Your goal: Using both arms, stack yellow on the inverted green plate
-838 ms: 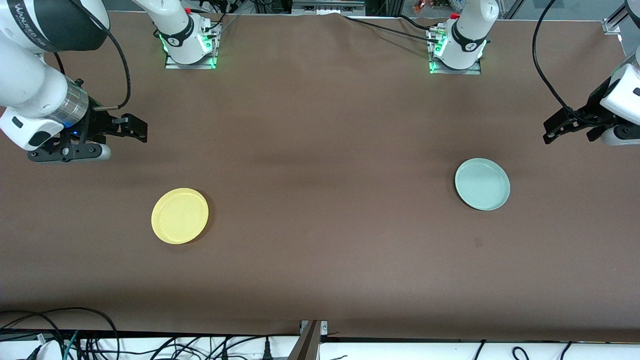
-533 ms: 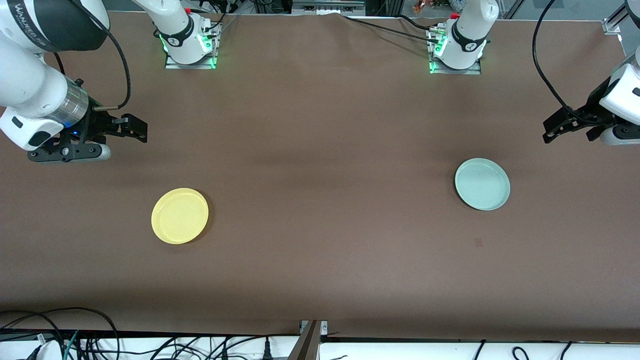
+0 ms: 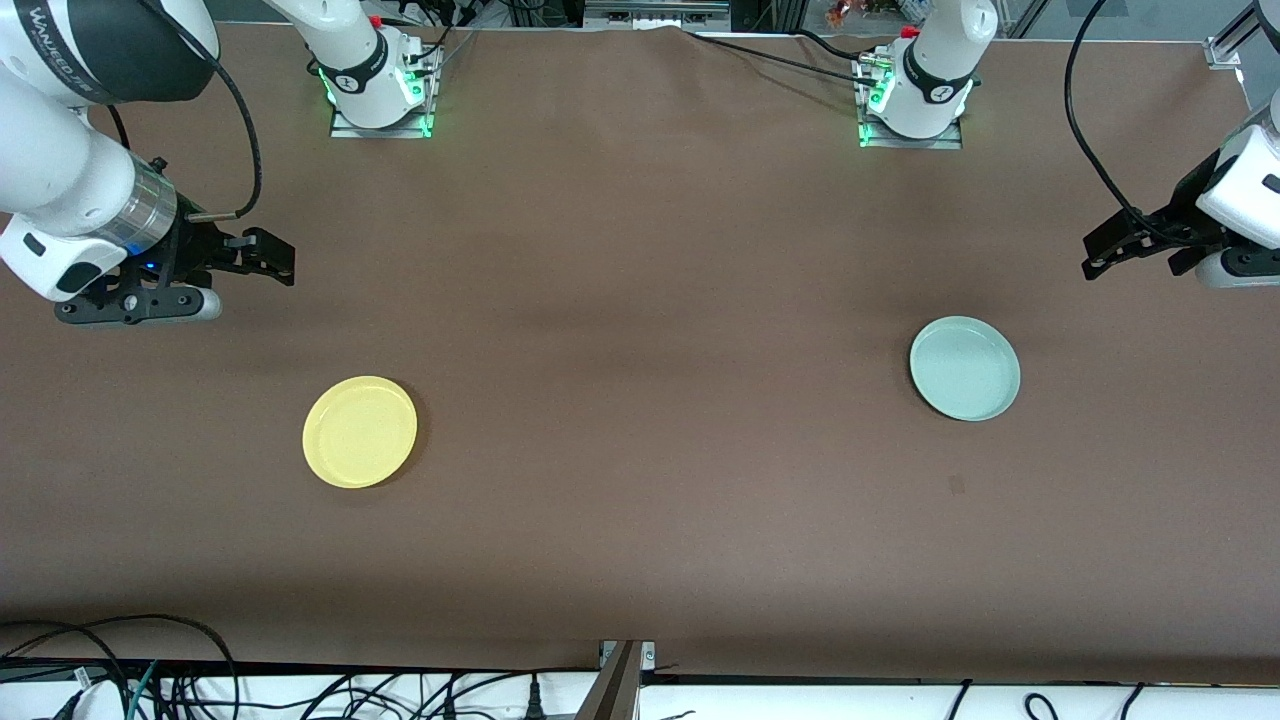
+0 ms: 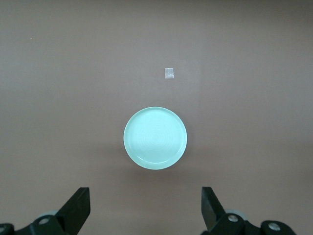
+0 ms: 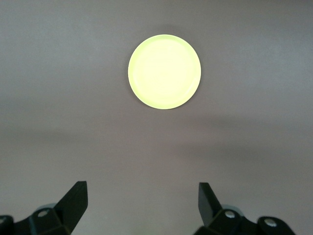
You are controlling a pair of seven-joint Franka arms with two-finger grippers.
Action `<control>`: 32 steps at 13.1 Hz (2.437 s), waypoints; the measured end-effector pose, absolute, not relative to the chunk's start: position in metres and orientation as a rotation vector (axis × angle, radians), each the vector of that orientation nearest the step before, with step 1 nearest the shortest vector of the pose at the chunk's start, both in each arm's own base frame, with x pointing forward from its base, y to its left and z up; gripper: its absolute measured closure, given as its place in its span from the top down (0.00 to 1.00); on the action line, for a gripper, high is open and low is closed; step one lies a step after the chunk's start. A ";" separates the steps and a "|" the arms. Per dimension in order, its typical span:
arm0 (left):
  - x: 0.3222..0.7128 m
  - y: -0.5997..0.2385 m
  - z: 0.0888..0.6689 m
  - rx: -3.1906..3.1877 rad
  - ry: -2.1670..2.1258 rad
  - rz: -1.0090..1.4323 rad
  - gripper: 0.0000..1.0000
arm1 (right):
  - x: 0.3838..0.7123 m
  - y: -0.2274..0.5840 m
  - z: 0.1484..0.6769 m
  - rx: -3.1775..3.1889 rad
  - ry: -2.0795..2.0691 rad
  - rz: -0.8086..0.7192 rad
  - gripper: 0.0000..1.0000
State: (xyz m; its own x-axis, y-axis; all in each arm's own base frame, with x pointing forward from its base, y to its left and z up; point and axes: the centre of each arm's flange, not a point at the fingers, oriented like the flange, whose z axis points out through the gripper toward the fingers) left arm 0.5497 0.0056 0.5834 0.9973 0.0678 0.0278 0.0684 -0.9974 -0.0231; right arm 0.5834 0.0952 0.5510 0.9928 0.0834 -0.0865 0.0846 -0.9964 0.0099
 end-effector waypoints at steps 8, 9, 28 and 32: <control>0.586 0.011 0.558 -3.112 0.017 0.095 1.00 | 0.584 0.095 0.551 3.123 0.132 -0.132 1.00; 0.595 0.018 0.541 -3.112 0.062 0.118 1.00 | 0.584 0.095 0.551 3.123 0.132 -0.132 1.00; 0.577 0.104 0.159 -2.908 1.093 -0.004 0.95 | 0.585 0.095 0.549 3.123 0.132 -0.132 1.00; 0.582 0.109 0.169 -2.889 1.112 -0.033 0.50 | 0.585 0.095 0.549 3.124 0.132 -0.126 1.00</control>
